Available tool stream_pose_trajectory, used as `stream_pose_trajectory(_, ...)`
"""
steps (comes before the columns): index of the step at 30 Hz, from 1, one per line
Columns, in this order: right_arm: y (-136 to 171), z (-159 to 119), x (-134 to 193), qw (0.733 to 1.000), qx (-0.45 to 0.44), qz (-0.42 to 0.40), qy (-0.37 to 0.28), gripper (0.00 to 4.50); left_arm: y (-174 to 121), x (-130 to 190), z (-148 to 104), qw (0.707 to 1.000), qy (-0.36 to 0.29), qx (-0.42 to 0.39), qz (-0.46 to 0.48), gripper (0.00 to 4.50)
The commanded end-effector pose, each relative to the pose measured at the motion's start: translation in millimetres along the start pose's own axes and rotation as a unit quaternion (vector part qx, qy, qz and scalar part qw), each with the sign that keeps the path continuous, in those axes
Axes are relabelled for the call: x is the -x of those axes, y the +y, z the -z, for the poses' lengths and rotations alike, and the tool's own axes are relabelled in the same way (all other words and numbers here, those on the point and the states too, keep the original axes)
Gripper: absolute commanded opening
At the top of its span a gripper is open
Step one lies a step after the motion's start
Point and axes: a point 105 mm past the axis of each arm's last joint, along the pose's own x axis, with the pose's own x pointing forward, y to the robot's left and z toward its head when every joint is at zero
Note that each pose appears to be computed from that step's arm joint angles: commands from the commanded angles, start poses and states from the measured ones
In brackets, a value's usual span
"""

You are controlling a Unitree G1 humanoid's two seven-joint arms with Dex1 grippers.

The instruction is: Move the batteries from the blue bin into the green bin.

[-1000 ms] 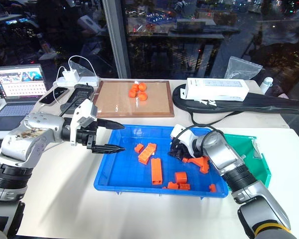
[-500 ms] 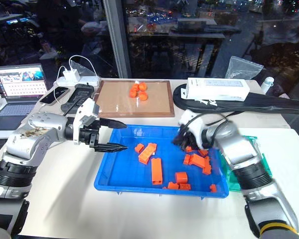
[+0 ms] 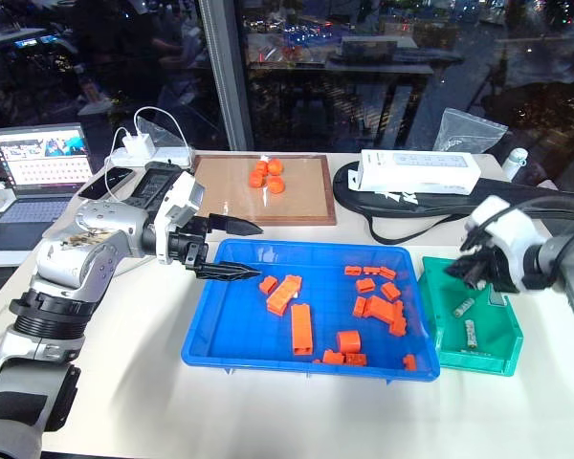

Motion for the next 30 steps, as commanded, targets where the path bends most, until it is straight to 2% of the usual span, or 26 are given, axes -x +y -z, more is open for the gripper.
stream_pose_trajectory(1, -9, 9, 2, 0.999, 0.008, 0.031, 0.000, 0.24, 2, 3, -8, 1.000, -0.001, -0.022, 0.000, 4.50)
stream_pose_trajectory(3, -9, 19, -2, 0.999, 0.009, 0.031, 0.015, 1.25, 3, 5, -8, 1.000, 0.003, -0.022, -0.003, 4.50)
stream_pose_trajectory(6, -13, 15, -1, 0.999, 0.010, 0.036, 0.004, 2.19, 5, 7, -7, 1.000, 0.009, -0.024, -0.013, 4.50)
stream_pose_trajectory(9, -17, -3, 6, 0.999, 0.021, 0.042, -0.018, 3.24, 5, 10, -6, 1.000, 0.012, -0.022, -0.018, 4.50)
stream_pose_trajectory(10, -18, -13, 9, 0.998, 0.031, 0.045, -0.030, 3.56, 5, 11, -4, 0.999, 0.015, -0.020, -0.022, 4.50)
stream_pose_trajectory(12, -10, -53, 12, 0.994, 0.067, 0.031, -0.080, 4.28, 7, 17, 3, 0.998, 0.034, -0.023, -0.041, 4.50)
stream_pose_trajectory(13, 3, -72, 8, 0.991, 0.083, 0.005, -0.107, 4.48, 10, 21, 5, 0.997, 0.038, -0.023, -0.056, 4.50)
stream_pose_trajectory(15, 25, -95, -3, 0.985, 0.105, -0.030, -0.133, 4.48, 13, 25, 6, 0.996, 0.041, -0.022, -0.074, 4.50)
stream_pose_trajectory(20, 79, -126, -33, 0.971, 0.118, -0.115, -0.173, 4.48, 12, 34, 9, 0.995, 0.051, -0.020, -0.087, 4.50)
stream_pose_trajectory(23, 129, -125, -63, 0.956, 0.150, -0.192, -0.162, 4.48, 9, 40, 10, 0.993, 0.059, -0.017, -0.097, 4.50)
stream_pose_trajectory(30, 171, -140, -98, 0.945, 0.157, -0.229, -0.170, 4.48, 5, 47, 12, 0.992, 0.067, -0.014, -0.106, 4.50)
